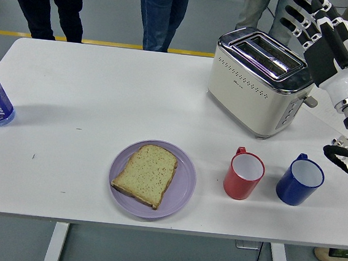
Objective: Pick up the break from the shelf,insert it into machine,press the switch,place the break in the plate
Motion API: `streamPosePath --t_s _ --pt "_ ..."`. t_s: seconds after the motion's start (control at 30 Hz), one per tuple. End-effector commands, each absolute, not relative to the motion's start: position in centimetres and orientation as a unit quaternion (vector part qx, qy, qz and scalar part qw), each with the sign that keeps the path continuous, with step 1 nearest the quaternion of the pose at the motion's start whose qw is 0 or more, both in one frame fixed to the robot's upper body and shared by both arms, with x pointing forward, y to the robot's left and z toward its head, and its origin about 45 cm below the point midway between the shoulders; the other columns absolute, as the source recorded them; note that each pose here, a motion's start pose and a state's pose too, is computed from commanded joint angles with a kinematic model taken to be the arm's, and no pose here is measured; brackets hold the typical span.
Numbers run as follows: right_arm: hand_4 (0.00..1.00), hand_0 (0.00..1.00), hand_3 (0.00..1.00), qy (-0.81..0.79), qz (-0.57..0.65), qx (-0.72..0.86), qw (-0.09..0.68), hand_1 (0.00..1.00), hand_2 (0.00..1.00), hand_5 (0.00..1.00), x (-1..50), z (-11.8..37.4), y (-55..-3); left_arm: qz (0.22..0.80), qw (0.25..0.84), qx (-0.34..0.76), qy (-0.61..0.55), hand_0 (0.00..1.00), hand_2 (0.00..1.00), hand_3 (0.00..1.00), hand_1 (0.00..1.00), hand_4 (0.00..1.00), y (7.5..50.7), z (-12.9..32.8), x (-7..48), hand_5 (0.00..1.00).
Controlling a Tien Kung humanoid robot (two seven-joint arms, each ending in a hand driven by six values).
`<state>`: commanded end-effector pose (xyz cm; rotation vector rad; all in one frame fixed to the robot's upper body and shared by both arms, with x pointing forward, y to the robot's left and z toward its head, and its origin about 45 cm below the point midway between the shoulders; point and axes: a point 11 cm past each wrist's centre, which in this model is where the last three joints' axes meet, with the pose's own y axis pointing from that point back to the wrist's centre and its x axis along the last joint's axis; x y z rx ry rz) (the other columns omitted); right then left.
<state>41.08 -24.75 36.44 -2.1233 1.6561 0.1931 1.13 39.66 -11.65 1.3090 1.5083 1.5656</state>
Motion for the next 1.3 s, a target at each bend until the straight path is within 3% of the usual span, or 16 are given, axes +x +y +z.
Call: streamPosePath --t_s 1.3 --pt "0.523 0.759 0.676 0.737 0.103 -0.623 0.242 0.701 0.701 0.244 39.0 30.9 -38.0 0.591 0.299 0.489 0.568 0.379 0.652 0.774 0.500 0.639 39.4 -11.7 1.5 0.998"
